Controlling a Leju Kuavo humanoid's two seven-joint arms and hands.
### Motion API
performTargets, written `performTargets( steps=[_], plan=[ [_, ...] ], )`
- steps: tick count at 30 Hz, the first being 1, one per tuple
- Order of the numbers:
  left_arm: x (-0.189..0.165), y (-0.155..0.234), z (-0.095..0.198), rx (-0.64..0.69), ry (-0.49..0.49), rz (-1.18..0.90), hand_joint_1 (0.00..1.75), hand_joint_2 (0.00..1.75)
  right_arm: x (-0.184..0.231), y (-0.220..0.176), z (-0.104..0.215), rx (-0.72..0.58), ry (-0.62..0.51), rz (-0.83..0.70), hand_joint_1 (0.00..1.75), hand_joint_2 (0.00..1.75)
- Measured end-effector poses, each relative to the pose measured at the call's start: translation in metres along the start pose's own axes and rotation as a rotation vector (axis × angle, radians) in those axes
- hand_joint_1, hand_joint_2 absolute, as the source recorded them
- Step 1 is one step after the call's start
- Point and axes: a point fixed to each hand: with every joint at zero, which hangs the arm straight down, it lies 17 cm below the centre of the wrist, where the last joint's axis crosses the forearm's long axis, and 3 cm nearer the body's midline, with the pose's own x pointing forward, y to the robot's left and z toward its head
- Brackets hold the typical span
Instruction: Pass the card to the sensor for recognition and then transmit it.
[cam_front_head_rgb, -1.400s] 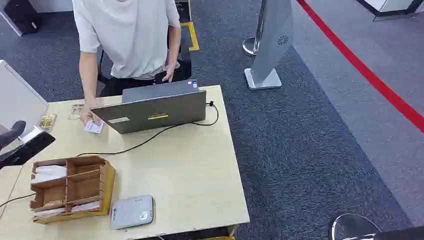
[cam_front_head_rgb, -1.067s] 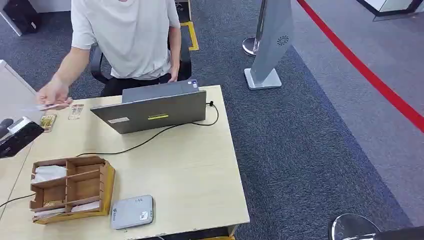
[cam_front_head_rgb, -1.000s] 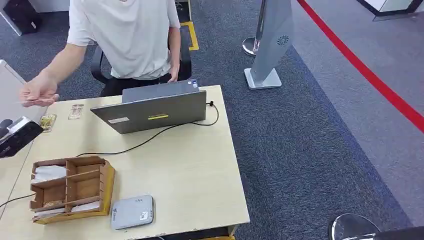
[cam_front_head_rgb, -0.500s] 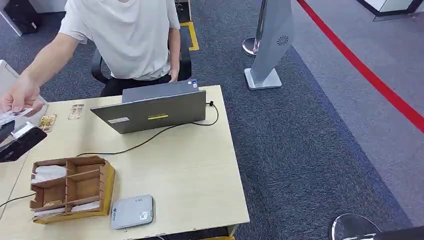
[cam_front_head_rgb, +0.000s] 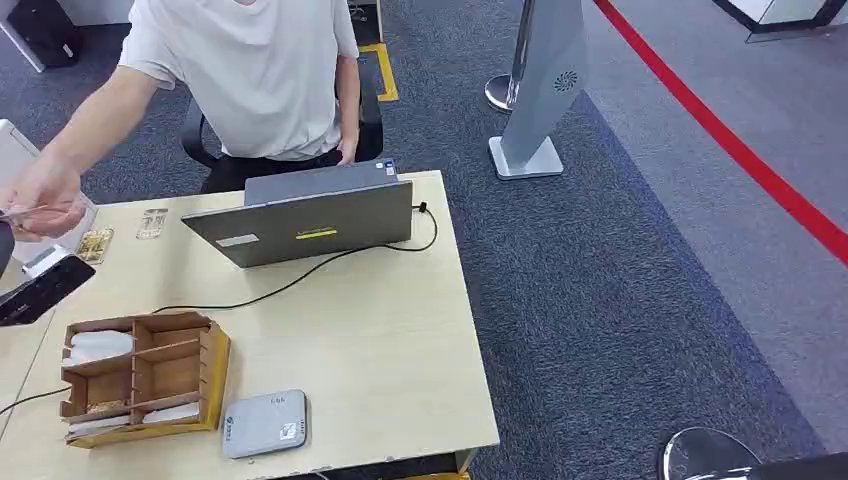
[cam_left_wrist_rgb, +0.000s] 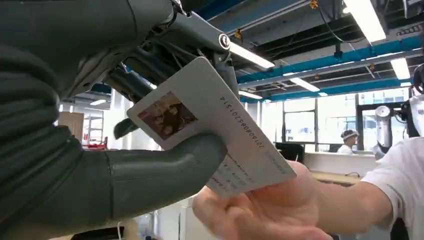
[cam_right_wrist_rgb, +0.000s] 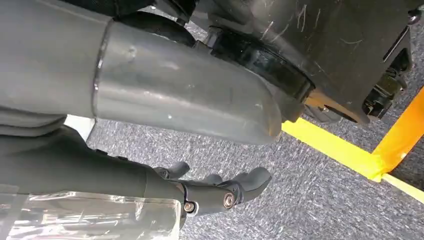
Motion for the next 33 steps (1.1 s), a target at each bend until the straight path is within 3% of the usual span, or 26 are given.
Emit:
performTargets(
  steps=[8,15,25,33],
  plan=[
    [0.012,0.009,-0.001,0.042,-0.026,-0.012,1.75,1.75,0.0,0.0,0.0,0.0,0.004,-0.002,0.0,0.0],
    [0.048,0.024,0.009,0.096,-0.113,-0.008,1.75,1.75,-0.001,0.0,0.0,-0.001,0.005,0.006,0.0,0.0],
    [0.162,0.006,0.07,0.098,-0.361,0.053,1.75,1.75,-0.003,0.002,0.004,-0.01,0.009,0.042,0.0,0.0],
    [0.22,-0.047,0.126,-0.034,-0.411,0.175,1.75,1.75,-0.002,-0.002,0.003,-0.025,0.012,0.066,0.0,0.0]
  ],
)
